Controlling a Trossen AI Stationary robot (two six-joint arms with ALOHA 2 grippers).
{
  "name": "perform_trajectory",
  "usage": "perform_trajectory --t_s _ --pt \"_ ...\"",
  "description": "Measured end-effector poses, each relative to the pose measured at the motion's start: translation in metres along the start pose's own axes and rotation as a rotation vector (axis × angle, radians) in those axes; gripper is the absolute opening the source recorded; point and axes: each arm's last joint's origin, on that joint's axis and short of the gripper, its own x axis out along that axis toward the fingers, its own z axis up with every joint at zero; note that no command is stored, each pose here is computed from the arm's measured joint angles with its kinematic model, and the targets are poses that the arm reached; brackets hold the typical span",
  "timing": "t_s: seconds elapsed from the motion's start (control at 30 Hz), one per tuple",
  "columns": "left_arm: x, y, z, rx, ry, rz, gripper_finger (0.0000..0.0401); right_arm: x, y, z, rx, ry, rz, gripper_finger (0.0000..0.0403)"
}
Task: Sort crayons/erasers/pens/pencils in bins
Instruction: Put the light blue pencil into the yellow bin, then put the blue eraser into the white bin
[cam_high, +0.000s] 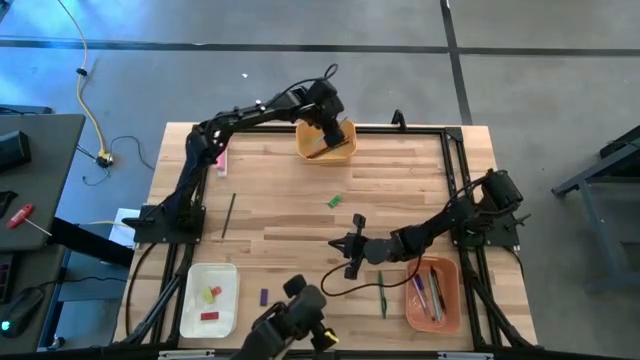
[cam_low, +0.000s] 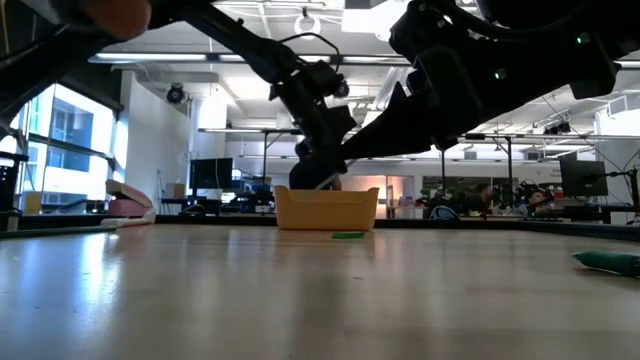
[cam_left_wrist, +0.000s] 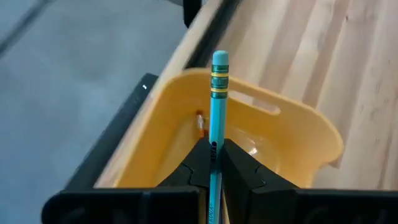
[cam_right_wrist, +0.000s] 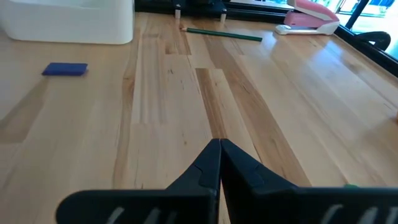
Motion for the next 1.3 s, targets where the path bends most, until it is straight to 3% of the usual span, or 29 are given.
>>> perform_trajectory --t_s 0.43,0.83,1.2,1.3 --pt "0.036 0.003 -0.02 0.019 0.093 -0.044 0.0007 0.0 0.0 0.0 -0.002 0.003 -0.001 0.0" --pt "0.044 0.004 -0.022 0.028 0.088 -0.039 0.0021 0.0 0.0 0.0 -0.002 0.003 -0.001 0.0" --pt "0.044 0.003 -0.021 0.028 0.08 -0.015 0.0082 0.0 0.0 -0.001 -0.006 0.011 -0.002 0.0" --pt "0.044 0.003 -0.021 0.034 0.091 0.043 0.0092 0.0 0.0 -0.003 -0.014 0.024 -0.003 0.0"
